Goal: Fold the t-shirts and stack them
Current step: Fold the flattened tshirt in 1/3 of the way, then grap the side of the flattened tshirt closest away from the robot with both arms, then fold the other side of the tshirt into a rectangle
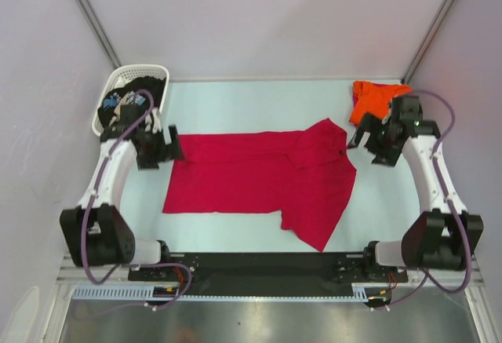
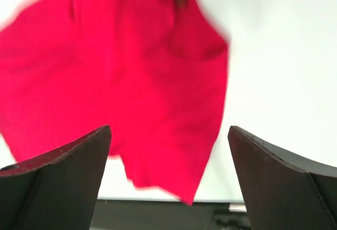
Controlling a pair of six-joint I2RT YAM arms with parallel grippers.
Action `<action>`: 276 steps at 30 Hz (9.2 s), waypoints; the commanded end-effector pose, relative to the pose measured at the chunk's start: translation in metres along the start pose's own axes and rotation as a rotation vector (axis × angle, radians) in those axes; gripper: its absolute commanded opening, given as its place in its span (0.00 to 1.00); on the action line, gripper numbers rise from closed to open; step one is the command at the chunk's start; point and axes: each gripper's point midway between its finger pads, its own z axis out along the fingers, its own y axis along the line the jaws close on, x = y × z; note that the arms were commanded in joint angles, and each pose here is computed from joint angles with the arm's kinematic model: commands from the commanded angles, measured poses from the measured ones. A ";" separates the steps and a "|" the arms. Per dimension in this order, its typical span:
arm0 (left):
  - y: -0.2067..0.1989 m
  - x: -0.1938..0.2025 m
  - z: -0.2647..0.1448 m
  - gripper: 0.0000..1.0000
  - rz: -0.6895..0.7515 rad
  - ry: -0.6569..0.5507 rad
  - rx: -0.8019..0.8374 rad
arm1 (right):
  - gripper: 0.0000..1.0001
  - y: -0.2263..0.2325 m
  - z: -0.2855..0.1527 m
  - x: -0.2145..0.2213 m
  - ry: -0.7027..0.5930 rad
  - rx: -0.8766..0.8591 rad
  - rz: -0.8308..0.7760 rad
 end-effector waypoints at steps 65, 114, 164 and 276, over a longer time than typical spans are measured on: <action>0.017 0.098 0.006 1.00 -0.241 0.163 -0.015 | 0.77 0.012 0.015 0.219 0.610 -0.350 0.243; 0.037 0.102 0.063 1.00 -0.320 0.431 -0.002 | 0.66 0.018 0.034 0.305 0.339 0.641 -1.007; 0.029 0.177 0.068 0.00 -0.402 0.734 0.023 | 0.00 0.062 0.057 0.284 0.295 0.521 -0.970; -0.004 -0.032 0.063 1.00 -0.082 0.256 -0.034 | 0.98 0.055 0.065 -0.046 -0.116 0.563 -0.577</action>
